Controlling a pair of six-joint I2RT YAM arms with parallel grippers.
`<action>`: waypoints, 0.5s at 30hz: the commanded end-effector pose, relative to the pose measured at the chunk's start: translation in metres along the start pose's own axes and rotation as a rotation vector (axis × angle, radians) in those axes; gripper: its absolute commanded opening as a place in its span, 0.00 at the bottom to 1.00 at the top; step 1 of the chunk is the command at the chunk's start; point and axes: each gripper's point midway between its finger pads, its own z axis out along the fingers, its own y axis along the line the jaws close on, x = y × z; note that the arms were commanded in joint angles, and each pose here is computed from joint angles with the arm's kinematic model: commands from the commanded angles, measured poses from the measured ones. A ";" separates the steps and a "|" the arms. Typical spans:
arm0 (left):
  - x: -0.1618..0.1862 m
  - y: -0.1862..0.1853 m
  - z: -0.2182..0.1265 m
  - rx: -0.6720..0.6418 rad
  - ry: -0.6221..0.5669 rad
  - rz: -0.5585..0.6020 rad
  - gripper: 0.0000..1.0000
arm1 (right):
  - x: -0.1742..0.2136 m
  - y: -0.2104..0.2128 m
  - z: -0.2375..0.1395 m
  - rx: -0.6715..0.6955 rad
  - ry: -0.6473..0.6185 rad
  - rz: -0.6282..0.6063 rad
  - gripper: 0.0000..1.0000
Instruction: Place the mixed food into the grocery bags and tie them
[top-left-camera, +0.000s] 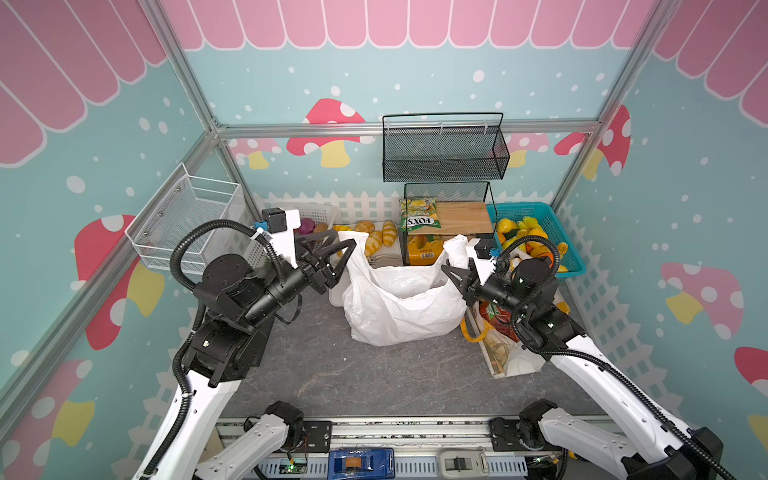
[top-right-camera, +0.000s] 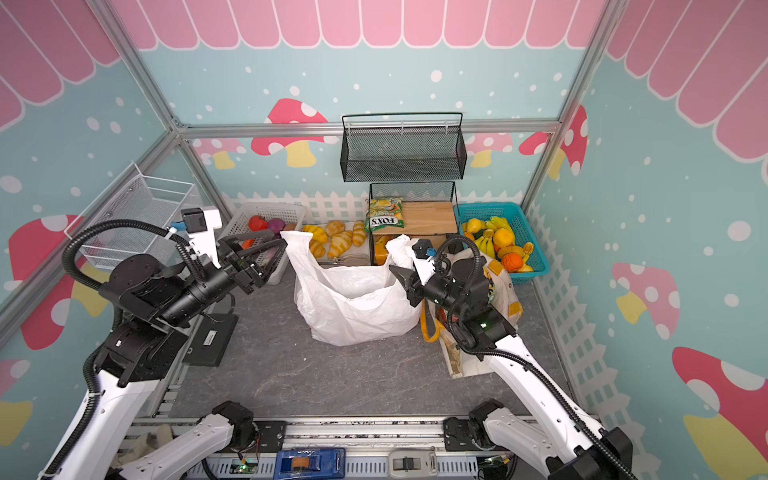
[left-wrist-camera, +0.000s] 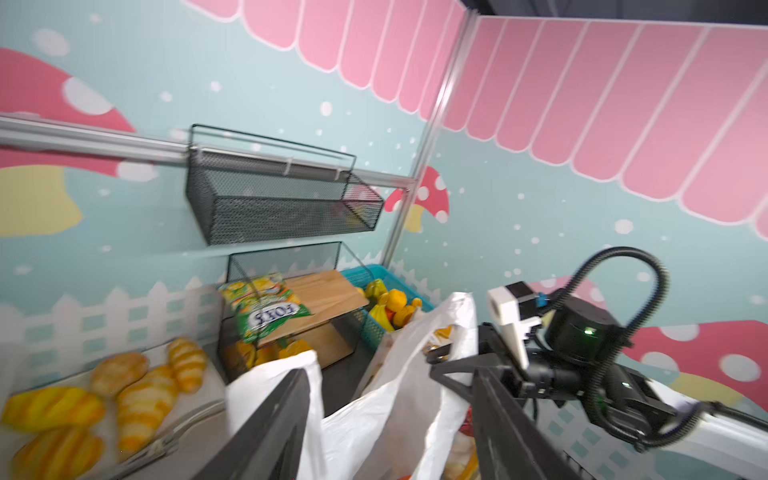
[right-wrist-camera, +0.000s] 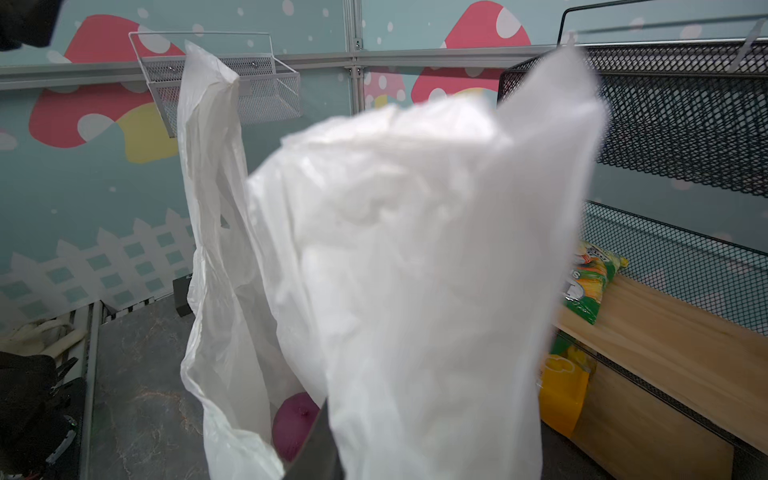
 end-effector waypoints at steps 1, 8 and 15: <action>0.024 -0.017 0.034 0.076 0.084 0.103 0.64 | -0.008 0.003 0.000 -0.027 -0.037 -0.003 0.20; 0.061 -0.058 0.107 0.251 0.246 0.140 0.69 | -0.005 0.003 -0.001 -0.031 -0.042 0.007 0.19; 0.087 -0.058 0.151 0.297 0.353 0.144 0.75 | -0.007 0.004 -0.004 -0.032 -0.051 0.007 0.17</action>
